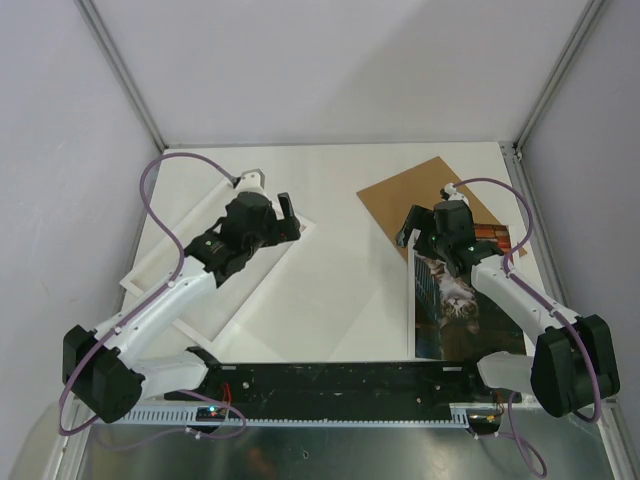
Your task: Put the photo into the frame
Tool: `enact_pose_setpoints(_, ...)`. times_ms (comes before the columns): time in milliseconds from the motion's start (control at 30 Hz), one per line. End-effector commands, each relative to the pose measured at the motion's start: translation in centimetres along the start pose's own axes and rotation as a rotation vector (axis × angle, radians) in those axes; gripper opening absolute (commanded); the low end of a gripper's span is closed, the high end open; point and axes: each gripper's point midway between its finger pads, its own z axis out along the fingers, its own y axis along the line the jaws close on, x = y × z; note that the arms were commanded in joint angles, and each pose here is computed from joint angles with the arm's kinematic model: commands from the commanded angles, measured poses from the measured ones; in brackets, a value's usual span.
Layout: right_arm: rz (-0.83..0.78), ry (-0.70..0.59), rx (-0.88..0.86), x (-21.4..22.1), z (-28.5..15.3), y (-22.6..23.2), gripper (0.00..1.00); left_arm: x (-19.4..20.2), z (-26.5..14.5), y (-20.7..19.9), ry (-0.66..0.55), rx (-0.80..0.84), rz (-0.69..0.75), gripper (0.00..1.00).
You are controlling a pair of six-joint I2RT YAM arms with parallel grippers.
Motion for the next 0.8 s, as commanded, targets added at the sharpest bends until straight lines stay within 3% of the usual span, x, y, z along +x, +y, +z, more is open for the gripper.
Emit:
enact_pose_setpoints(0, -0.020, -0.063, -0.063, -2.3, -0.5, 1.9, 0.99, -2.9, -0.6, -0.4, -0.073, 0.002, 0.023, 1.00)
enact_pose_setpoints(167, -0.023, -0.050, -0.086, -2.1, -0.5, 2.5, 0.99, -4.2, -0.6, -0.2, -0.086, 0.004, 0.051, 1.00)
enact_pose_setpoints(333, -0.010, -0.011, -0.152, -1.1, -0.1, 4.6, 0.99, -6.0, 2.0, 0.0, -0.020, 0.063, 0.006, 1.00)
enact_pose_setpoints(600, -0.068, 0.082, -0.256, 2.5, 0.7, 9.5, 0.99, -9.8, 7.6, 4.3, 0.047, 0.088, -0.013, 1.00)
enact_pose_setpoints(767, -0.106, 0.148, -0.283, 5.3, 1.3, 10.9, 0.99, -9.2, 11.1, 7.3, 0.153, 0.176, -0.017, 1.00)
